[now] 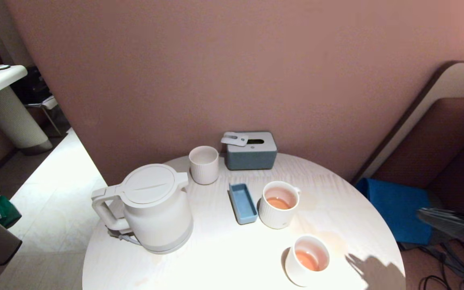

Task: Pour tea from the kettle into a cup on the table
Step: Pick up the cup

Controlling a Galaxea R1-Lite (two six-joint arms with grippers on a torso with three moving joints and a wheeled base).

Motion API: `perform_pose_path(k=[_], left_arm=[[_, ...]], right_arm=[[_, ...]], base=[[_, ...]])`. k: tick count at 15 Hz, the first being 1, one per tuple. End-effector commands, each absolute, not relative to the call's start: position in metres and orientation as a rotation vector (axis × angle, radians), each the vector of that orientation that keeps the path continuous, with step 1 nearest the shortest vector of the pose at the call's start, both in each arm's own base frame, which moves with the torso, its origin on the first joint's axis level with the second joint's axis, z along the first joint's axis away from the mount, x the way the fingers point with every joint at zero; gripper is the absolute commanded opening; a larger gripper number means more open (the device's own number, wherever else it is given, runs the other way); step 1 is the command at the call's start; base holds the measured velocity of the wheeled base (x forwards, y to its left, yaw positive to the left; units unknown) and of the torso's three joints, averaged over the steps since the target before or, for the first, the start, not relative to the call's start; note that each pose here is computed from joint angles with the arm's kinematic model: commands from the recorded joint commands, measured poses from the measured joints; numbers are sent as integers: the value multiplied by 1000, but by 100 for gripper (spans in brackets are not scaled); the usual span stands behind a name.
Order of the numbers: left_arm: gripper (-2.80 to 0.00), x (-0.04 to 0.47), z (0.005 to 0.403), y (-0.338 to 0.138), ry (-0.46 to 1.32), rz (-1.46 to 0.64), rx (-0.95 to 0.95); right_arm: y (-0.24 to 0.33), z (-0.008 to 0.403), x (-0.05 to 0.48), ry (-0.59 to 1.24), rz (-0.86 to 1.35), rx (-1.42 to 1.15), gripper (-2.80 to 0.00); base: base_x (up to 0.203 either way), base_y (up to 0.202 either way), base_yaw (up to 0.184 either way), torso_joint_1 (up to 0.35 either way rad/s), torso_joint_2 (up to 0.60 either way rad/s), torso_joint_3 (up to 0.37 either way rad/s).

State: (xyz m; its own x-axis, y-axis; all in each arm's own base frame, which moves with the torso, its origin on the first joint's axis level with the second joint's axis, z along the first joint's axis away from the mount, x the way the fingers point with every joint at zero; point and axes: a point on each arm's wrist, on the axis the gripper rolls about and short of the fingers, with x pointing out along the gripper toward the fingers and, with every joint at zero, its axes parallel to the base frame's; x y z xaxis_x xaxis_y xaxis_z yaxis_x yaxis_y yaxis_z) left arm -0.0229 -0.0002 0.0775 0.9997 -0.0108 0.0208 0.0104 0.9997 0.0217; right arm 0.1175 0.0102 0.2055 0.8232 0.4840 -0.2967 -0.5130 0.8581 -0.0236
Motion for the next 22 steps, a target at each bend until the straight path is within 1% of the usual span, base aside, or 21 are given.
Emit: perform_pose_path(k=[1, 4, 7, 11, 13, 17, 22], left_arm=[[-280, -23, 78, 0, -20, -11, 23], [-280, -23, 78, 0, -20, -11, 23], [-280, -23, 78, 0, -20, -11, 23], [-280, -23, 78, 0, -20, -11, 22], [-280, -23, 78, 0, -20, -11, 22], [-280, -23, 78, 0, -20, -11, 22], [-280, -23, 78, 0, -20, -11, 22]], right_arm=[[11, 164, 180, 481, 637, -61, -280], [14, 123, 223, 506, 722, -74, -280], [19, 90, 241, 534, 772, -78, -280], [25, 56, 271, 495, 728, -128, -280], [30, 50, 282, 447, 686, -161, -280], [35, 64, 303, 402, 592, -103, -280], [58, 62, 307, 412, 618, -92, -280]], base=[[0, 0, 0, 0, 0, 0], [0, 0, 0, 0, 0, 0], [0, 0, 0, 0, 0, 0], [0, 0, 0, 0, 0, 0], [0, 0, 0, 0, 0, 0], [0, 0, 0, 0, 0, 0], [0, 0, 0, 0, 0, 0]])
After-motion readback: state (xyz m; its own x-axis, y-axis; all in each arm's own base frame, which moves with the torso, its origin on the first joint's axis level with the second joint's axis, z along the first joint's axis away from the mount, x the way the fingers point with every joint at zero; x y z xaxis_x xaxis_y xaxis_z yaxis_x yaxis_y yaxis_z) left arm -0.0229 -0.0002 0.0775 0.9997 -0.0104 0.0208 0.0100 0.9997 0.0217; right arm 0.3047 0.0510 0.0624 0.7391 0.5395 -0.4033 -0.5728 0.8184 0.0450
